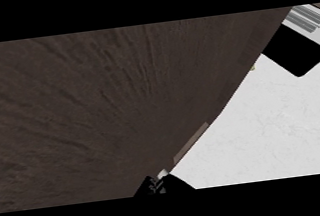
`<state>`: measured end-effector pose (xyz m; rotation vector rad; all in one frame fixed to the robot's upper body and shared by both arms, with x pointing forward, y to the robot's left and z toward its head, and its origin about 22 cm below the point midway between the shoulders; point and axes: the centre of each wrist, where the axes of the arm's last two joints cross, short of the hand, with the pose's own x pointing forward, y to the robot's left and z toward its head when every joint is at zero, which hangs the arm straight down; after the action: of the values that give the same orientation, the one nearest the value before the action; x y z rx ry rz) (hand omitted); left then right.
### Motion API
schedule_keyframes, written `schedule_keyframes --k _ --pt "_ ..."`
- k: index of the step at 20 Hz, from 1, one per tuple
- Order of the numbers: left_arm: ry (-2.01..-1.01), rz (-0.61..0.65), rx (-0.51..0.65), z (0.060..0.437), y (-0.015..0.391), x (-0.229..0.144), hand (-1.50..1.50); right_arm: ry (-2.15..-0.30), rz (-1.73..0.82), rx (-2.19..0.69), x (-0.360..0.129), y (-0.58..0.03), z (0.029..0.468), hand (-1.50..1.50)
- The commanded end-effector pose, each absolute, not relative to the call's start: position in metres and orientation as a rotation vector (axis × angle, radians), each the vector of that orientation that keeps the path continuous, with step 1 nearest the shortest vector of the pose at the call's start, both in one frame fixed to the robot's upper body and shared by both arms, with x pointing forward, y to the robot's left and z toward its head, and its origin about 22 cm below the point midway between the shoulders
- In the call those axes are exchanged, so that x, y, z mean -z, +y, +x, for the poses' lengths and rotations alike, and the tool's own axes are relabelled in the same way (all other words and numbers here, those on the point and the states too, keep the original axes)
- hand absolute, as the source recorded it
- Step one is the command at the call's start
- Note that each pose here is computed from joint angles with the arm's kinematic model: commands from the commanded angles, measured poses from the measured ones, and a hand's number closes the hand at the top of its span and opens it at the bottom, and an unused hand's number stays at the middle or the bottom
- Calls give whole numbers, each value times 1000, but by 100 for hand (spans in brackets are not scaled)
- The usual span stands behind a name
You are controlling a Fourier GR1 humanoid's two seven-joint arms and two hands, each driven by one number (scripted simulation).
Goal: Pick up the wine, place it into the cabinet and close the cabinet
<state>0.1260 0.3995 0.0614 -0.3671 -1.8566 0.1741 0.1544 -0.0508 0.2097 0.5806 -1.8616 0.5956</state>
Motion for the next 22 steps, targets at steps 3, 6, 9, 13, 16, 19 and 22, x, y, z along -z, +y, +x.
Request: schedule_keyframes --k 3,6,9,13,16,19,22 --pt "-1890 -392 -183 121 425 -69 -150 -1889 500 -519 -237 -11 214 150" --pt "-1879 -377 -191 117 436 -72 -150 -1855 525 -541 -251 -4 242 150" --pt "-1878 -387 -197 109 439 -65 -150 -1853 535 -557 -262 -3 272 150" --pt "-1876 -381 -168 114 449 -78 -150 -1839 542 -637 -261 9 303 150" --pt "-1908 -369 -167 124 444 -73 -150 -1632 677 -790 -263 10 314 150" --pt "-1887 -382 -157 121 452 -83 -150 -1457 733 -1013 -251 12 318 150" --pt "-1889 -402 -156 121 442 -77 -150 -1315 783 -1150 -238 25 326 150"
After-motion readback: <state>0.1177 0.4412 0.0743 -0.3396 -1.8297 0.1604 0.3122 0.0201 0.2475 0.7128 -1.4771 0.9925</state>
